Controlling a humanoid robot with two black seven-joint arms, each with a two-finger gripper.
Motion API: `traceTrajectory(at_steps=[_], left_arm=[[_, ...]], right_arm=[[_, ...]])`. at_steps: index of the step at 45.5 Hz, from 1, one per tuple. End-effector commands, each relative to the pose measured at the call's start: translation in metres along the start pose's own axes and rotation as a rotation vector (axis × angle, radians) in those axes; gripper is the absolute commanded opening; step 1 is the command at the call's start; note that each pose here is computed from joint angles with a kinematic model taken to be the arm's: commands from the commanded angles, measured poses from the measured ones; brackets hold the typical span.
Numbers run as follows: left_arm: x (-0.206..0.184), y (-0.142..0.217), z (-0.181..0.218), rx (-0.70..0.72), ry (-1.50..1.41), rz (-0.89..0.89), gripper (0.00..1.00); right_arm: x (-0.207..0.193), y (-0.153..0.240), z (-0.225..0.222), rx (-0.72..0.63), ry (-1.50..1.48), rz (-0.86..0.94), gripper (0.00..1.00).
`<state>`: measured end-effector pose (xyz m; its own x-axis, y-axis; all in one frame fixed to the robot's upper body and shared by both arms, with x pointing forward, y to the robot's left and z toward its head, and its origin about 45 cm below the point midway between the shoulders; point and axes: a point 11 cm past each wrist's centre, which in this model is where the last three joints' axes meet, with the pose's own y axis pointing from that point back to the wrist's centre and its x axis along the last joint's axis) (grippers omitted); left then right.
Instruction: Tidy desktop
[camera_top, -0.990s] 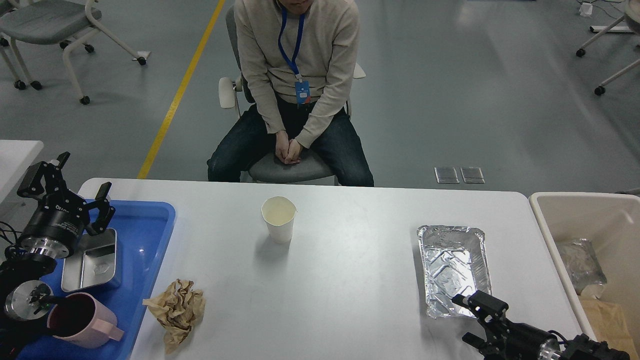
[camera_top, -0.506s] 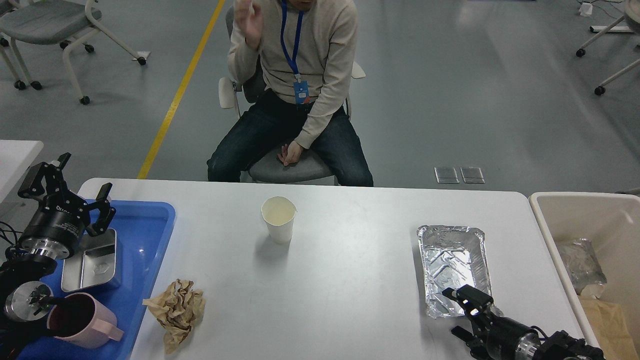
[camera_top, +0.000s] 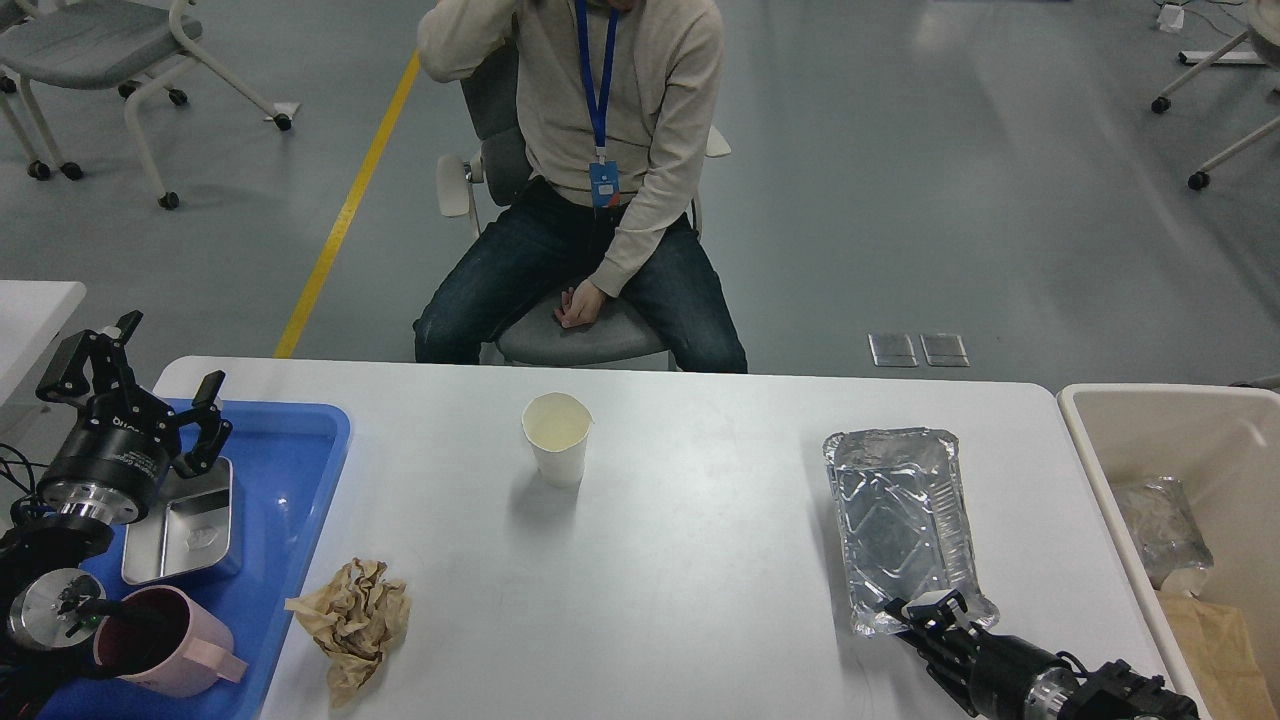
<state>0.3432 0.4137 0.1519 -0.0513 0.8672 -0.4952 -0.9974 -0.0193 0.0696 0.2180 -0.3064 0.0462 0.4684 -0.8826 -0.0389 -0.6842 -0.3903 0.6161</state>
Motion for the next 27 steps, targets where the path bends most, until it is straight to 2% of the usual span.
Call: traceTrajectory(at_steps=[1,6,13,27], left_arm=[[0.001,0.001,0.000,-0.001,0.001,0.003,0.96],[0.003,0.003,-0.001,0.002,0.001,0.007,0.96],[0.003,0.003,-0.001,0.002,0.001,0.007,0.96],[0.003,0.003,-0.001,0.002,0.001,0.007,0.96]], right_arm=[[-0.002,0.001,-0.002,0.029,0.007,-0.005,0.12],[-0.008,0.000,-0.004,0.056,0.038,-0.027,0.00],[-0.012,0.002,-0.010,0.104,0.049,-0.042,0.00],[-0.008,0.013,-0.015,0.113,0.117,-0.070,0.00]])
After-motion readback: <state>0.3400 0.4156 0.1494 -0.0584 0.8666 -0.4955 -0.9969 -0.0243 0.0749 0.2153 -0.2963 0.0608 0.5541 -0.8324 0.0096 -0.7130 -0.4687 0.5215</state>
